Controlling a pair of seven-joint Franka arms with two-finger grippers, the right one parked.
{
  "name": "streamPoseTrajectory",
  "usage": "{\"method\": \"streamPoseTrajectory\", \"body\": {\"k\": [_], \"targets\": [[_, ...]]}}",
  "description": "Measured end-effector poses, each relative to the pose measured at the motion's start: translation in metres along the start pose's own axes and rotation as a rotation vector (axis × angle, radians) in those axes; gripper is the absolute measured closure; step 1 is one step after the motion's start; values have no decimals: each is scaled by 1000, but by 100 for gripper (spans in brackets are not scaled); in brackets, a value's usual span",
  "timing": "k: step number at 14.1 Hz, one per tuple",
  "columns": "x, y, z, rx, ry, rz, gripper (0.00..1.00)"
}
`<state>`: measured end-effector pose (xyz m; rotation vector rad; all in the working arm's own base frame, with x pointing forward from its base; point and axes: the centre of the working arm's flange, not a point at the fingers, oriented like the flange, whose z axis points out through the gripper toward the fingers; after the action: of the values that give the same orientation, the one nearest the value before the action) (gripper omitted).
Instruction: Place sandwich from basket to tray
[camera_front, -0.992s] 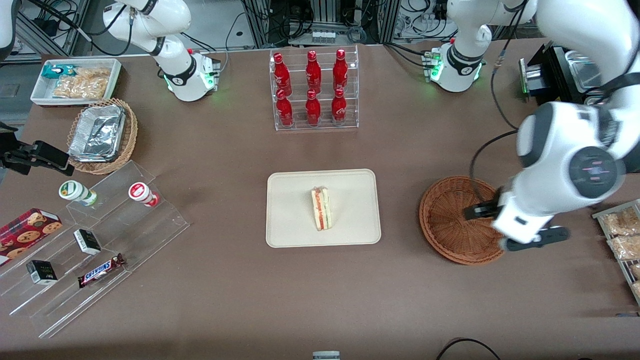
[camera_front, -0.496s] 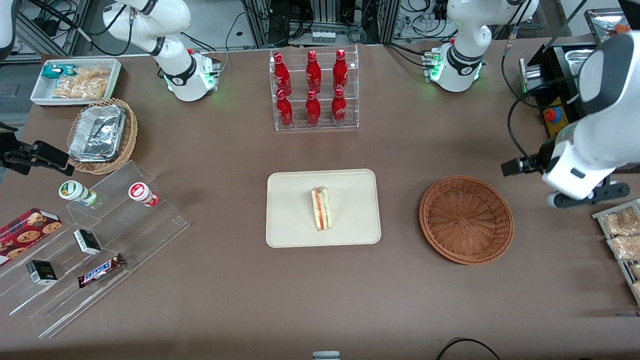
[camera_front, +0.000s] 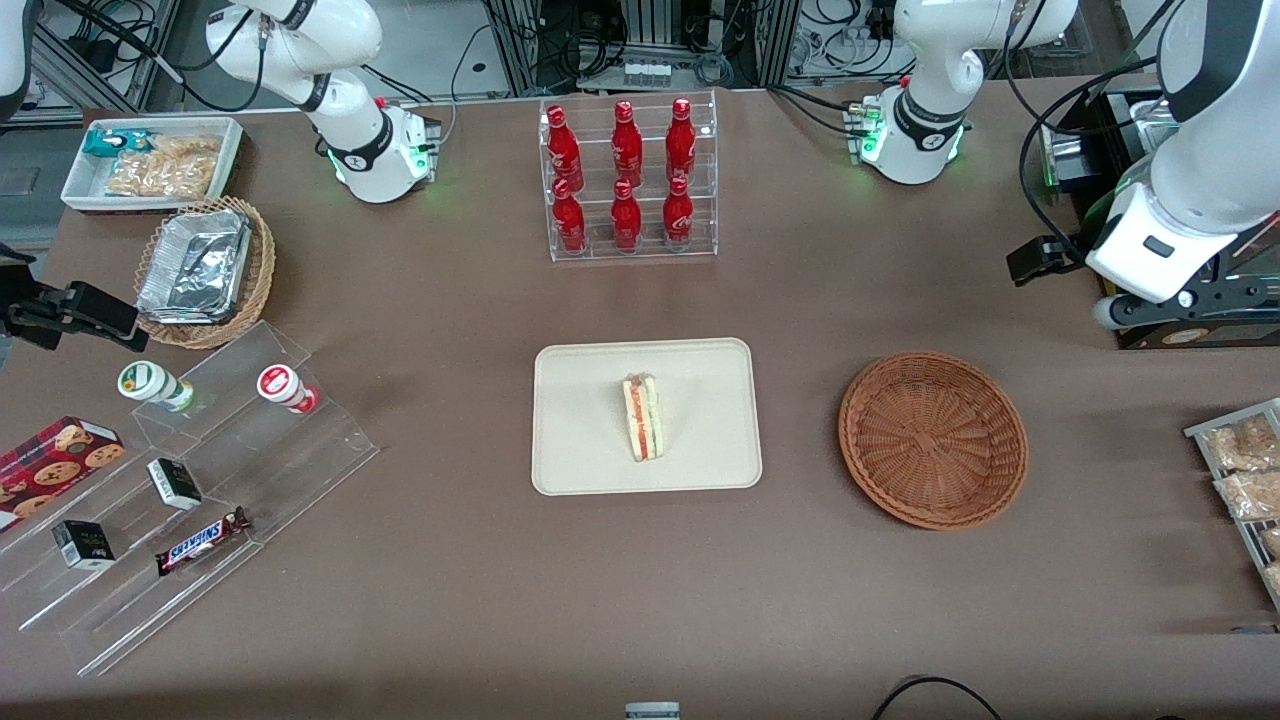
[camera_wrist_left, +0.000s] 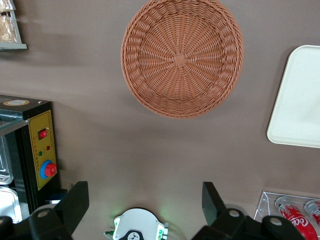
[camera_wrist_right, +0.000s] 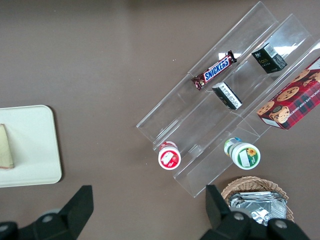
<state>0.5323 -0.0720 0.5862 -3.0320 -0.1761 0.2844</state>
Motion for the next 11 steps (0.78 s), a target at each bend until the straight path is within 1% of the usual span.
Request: {"method": "streamPoseTrajectory", "body": {"k": [2,6,11], "targets": [[2,2,1,-1,5,8,0],[8,5,-5,-10,30,20,0],[10,-2,-7,-17,34,17,0]]}}
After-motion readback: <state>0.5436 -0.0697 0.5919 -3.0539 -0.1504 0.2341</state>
